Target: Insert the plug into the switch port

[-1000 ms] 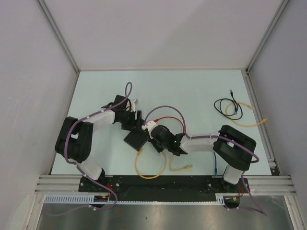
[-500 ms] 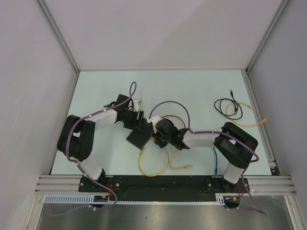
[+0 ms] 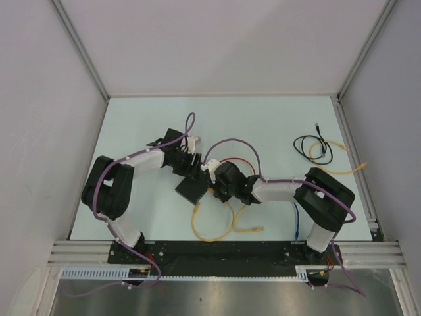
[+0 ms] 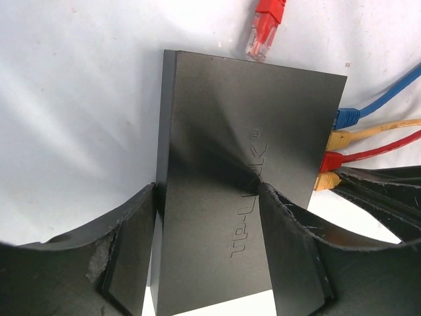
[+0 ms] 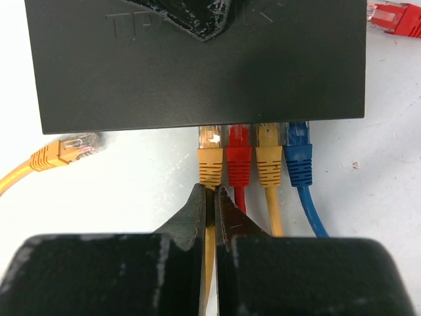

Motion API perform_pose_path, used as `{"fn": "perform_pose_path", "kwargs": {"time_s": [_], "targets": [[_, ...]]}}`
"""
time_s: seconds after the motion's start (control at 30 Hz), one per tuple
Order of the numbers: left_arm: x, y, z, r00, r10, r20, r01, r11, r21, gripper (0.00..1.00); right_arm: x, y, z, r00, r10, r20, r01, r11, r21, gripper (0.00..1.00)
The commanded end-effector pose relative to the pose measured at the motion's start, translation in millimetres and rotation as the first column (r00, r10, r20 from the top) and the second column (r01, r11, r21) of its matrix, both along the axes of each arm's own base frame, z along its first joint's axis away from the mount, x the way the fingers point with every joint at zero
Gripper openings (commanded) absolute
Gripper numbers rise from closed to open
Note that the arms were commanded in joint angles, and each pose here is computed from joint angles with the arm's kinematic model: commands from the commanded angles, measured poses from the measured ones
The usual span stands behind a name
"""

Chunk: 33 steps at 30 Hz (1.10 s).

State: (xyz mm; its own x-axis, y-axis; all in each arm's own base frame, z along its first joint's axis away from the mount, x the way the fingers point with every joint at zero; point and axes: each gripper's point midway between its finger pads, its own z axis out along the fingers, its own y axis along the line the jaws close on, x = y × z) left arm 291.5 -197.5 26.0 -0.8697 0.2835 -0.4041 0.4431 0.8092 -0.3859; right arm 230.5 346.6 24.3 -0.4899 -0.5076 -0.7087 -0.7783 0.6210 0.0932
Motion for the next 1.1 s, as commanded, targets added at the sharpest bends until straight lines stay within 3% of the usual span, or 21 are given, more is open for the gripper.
{"fn": "perform_pose_path", "kwargs": {"time_s": [0.0,0.1,0.23,0.33,0.37,0.43,0.47,0.57,0.73,0.87,0.9,0.97,1.0,1.07], "targets": [[-97.2,-47.6,-10.1,0.926,-0.239,-0.294,0.193,0.965,-0.175,0.63,34.0,57.6,92.6,0.971,0.003,0.238,-0.074,0.954,0.292,0.00],[-97.0,-48.1,-9.1,0.928,-0.235,-0.288,0.192,0.966,-0.173,0.64,33.8,58.3,87.7,0.976,-0.007,0.219,-0.057,0.957,0.285,0.00],[-65.2,-25.9,-13.5,0.970,-0.116,-0.212,0.116,0.993,-0.012,0.64,28.3,44.7,60.6,0.992,-0.045,0.118,0.018,0.975,0.220,0.00],[-32.0,-2.1,-9.7,0.990,0.011,-0.142,0.000,0.997,0.078,0.65,21.0,27.9,39.5,0.994,-0.103,0.028,0.098,0.984,0.149,0.13],[-22.3,5.7,-8.5,0.992,0.047,-0.114,-0.035,0.994,0.107,0.67,19.2,23.2,36.3,0.993,-0.117,0.013,0.115,0.985,0.131,0.23],[-4.7,15.1,1.4,0.994,0.091,-0.060,-0.083,0.989,0.124,0.70,13.8,10.8,29.6,0.990,-0.142,-0.016,0.143,0.987,0.078,0.33],[2.1,21.2,3.6,0.993,0.110,-0.032,-0.104,0.983,0.148,0.73,13.5,7.3,36.0,0.987,-0.158,-0.018,0.159,0.984,0.081,0.42],[12.3,29.0,13.2,0.991,0.136,0.012,-0.136,0.977,0.166,0.79,14.4,-13.8,48.0,0.977,-0.208,-0.037,0.210,0.976,0.056,0.55],[25.7,51.0,41.6,0.968,0.202,0.147,-0.229,0.952,0.202,0.88,33.2,-66.6,81.9,0.944,-0.327,-0.033,0.328,0.943,0.048,0.66],[31.8,61.2,75.7,0.930,0.245,0.272,-0.297,0.940,0.168,0.99,72.3,-140.7,106.7,0.842,-0.540,-0.013,0.540,0.840,0.061,0.69],[32.5,62.2,84.6,0.919,0.255,0.300,-0.310,0.939,0.150,0.99,91.9,-179.9,112.8,0.760,-0.649,0.011,0.648,0.759,0.063,0.70],[30.7,62.8,103.9,0.893,0.272,0.358,-0.325,0.941,0.097,0.99,104.7,-218.4,115.3,0.678,-0.734,0.019,0.733,0.678,0.057,0.70],[29.5,62.6,109.2,0.886,0.277,0.372,-0.327,0.942,0.078,0.99,117.5,-255.7,117.0,0.596,-0.803,0.017,0.800,0.596,0.066,0.70],[27.0,60.9,122.3,0.867,0.281,0.412,-0.321,0.947,0.031,0.99,131.2,-290.1,121.7,0.524,-0.851,0.026,0.846,0.524,0.094,0.70]]}}
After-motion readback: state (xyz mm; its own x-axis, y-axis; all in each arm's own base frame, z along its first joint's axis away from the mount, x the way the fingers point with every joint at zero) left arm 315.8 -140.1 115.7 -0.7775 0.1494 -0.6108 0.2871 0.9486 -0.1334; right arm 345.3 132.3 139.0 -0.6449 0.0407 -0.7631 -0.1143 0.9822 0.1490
